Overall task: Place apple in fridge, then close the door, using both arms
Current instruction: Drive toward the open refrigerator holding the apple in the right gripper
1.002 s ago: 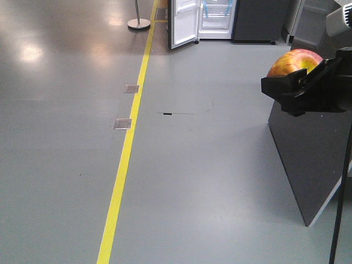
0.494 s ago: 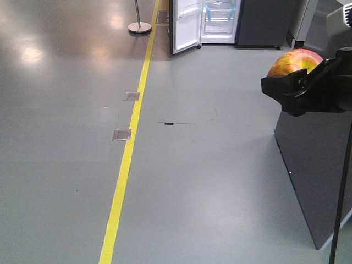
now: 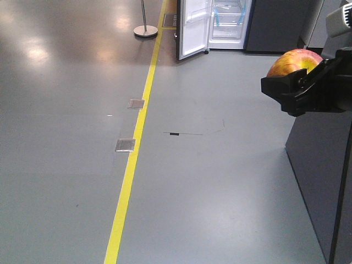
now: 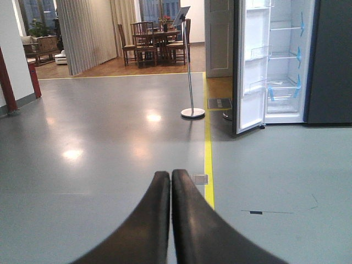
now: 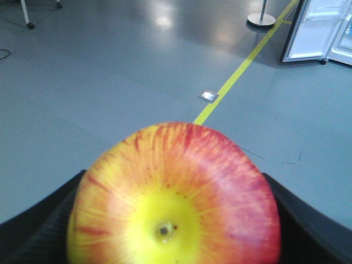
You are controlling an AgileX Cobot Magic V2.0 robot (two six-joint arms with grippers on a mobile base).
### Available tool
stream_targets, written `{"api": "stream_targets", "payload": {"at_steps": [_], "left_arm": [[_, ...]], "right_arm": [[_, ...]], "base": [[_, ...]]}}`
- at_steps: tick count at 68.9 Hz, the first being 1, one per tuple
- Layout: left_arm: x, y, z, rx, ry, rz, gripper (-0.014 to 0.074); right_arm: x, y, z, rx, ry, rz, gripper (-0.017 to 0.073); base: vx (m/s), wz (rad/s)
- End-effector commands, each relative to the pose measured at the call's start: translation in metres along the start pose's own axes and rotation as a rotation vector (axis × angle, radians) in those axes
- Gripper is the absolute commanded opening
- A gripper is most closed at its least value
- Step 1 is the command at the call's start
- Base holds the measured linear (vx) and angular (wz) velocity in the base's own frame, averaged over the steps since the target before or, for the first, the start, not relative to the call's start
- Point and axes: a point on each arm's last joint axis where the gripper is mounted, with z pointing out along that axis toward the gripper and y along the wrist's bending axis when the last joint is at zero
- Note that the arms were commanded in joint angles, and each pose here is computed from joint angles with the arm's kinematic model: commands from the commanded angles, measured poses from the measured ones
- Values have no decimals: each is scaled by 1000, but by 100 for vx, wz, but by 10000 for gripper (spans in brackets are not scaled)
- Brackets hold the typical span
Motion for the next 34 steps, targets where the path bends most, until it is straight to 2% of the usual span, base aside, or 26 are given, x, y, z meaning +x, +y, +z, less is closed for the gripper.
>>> {"api": "stream_targets", "payload": {"at_steps": [1,34], "left_arm": [[-14,-1,-3,11,-107,-18,-8],[-14,-1,-3,11,-107,-18,-8]], "right_arm": [[-16,-1,-11,37,-101,-3,57],[-16,-1,-11,37,-101,-3,57]], "base": [[25,-2],[24,-7]]}}
